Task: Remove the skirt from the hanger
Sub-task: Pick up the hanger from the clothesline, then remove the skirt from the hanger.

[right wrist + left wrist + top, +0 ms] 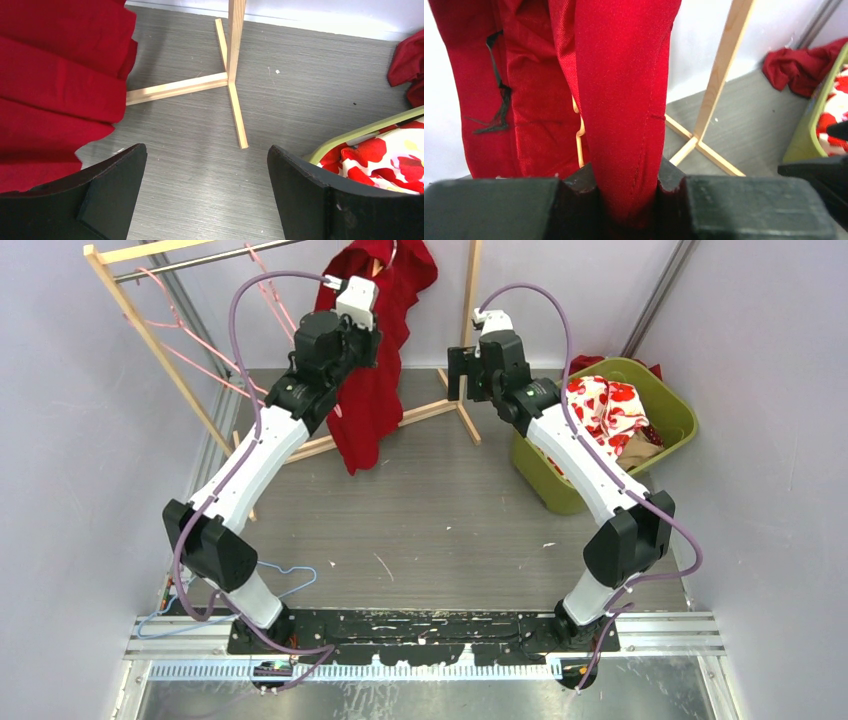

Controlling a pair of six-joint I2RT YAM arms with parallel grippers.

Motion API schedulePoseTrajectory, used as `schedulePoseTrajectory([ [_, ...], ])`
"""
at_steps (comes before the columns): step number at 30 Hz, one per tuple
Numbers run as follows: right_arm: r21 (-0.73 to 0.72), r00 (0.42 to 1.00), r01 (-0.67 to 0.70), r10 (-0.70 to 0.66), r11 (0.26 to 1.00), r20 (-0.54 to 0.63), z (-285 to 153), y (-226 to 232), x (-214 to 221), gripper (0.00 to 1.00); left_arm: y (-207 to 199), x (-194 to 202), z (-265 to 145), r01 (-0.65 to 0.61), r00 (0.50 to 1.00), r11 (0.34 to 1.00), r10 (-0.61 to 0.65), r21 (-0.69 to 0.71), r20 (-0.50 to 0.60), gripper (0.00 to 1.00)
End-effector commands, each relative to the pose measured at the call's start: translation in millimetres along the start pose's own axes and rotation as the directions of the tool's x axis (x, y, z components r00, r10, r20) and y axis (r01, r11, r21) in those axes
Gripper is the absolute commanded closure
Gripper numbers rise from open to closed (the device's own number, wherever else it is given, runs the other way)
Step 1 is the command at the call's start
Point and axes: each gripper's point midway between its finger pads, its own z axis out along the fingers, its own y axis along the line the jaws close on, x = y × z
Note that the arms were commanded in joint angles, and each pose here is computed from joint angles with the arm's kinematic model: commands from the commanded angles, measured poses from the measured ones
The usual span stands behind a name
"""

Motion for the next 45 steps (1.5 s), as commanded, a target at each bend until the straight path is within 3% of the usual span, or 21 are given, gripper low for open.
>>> schedulePoseTrajectory([
  [1, -0.001, 0.996, 0.03, -0.03, 1.0, 0.081, -15.7, -3.6, -23.1, 0.05, -6.0, -83.6, -54.5, -0.033, 0.983, 0.994, 0.014, 0.102, 0.181, 1.0],
  [8, 0.013, 0.98, 0.157, -0.158, 0.987, 0.122, -35.7, -12.8, -35.2, 0.06, -21.6, -41.6, -116.0, -0.1, 0.993, 0.961, 0.114, 0.26, -0.04, 1.0],
  [15, -0.068, 0.958, 0.256, -0.243, 0.964, 0.153, -61.3, -4.9, -39.7, 0.09, -29.5, -15.2, -165.7, -0.116, 0.974, 0.924, 0.178, 0.364, -0.143, 1.0],
  [21, -0.119, 0.917, 0.358, -0.325, 0.926, 0.232, -100.9, -1.4, -52.9, 0.09, -47.9, -2.9, -203.3, -0.072, 0.972, 0.875, 0.17, 0.479, -0.163, 1.0],
  [27, -0.275, 0.91, 0.368, -0.285, 0.888, 0.3, -142.9, 25.4, -71.8, 0.12, -84.6, 18.7, -230.0, 0.051, 0.959, 0.75, 0.148, 0.659, -0.243, 1.0],
  [34, -0.392, 0.912, 0.392, -0.293, 0.832, 0.288, -165.5, 42.9, -55.9, 0.13, -114.3, 46.0, -259.7, 0.144, 0.931, 0.61, 0.182, 0.779, -0.315, 1.0],
  [45, -0.583, 0.915, 0.402, -0.337, 0.706, 0.222, -204.3, 82.9, -11.0, 0.16, -140.7, 30.2, -280.5, 0.198, 0.947, 0.441, 0.145, 0.876, -0.287, 1.0],
])
